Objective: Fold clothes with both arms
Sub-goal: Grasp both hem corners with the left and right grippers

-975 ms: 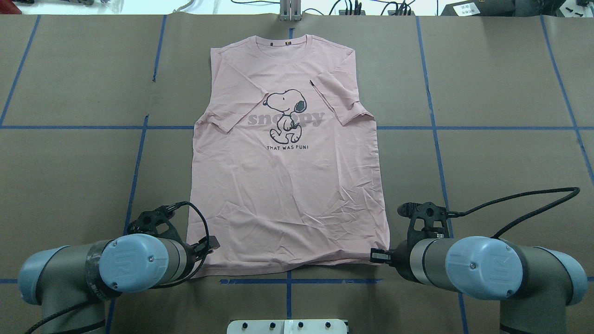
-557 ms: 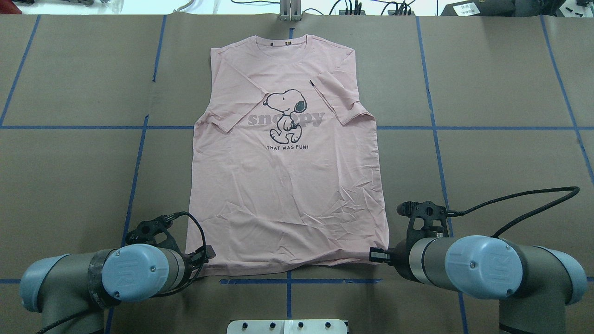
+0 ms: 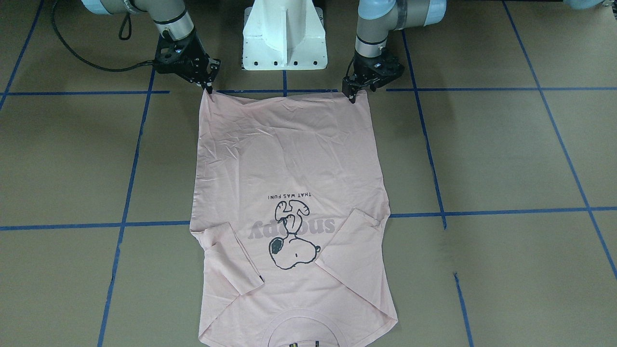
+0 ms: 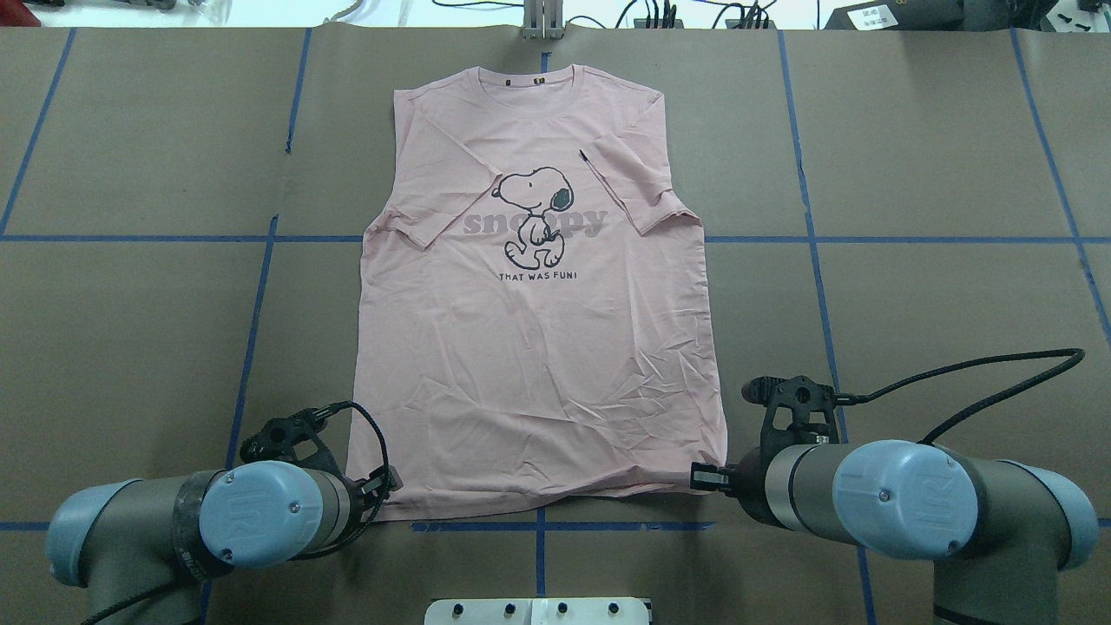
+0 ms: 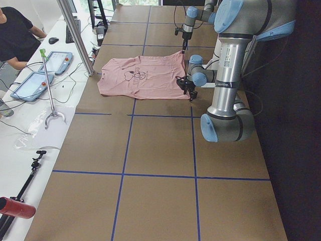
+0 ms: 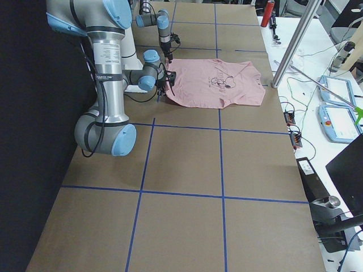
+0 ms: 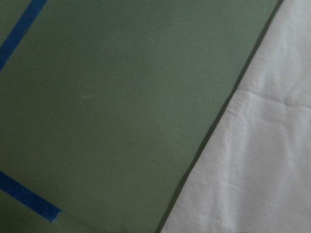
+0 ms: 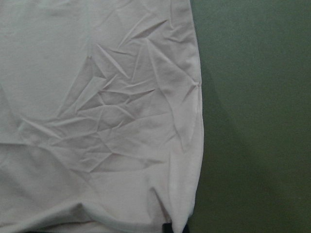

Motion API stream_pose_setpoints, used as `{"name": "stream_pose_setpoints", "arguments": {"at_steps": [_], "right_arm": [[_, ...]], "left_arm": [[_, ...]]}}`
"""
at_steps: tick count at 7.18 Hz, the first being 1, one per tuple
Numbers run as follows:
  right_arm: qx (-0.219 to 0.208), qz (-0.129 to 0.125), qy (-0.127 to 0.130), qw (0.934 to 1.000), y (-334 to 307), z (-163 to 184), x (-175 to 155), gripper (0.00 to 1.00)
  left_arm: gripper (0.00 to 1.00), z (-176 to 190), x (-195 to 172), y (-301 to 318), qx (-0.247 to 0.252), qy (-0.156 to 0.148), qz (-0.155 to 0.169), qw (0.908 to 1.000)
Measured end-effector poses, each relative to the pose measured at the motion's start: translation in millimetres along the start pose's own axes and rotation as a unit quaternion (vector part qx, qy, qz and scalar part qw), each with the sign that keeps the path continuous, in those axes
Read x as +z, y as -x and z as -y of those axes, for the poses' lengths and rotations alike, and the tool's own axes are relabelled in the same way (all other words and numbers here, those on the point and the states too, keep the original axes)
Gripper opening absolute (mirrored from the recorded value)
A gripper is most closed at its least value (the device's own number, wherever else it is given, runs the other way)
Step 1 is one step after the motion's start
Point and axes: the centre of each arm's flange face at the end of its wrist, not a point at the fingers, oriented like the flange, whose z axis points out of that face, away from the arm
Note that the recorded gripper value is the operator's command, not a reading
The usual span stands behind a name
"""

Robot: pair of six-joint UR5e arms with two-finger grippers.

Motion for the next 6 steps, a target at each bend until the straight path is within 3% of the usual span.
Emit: {"name": "stream_pose_setpoints", "arguments": {"at_steps": [6], "right_arm": [[0.006, -0.001, 0.004, 1.0000, -4, 7, -4, 0.00]], "left_arm": [[0.00, -3, -20, -6, 0.004, 0.011, -0.018, 0.9998]]}}
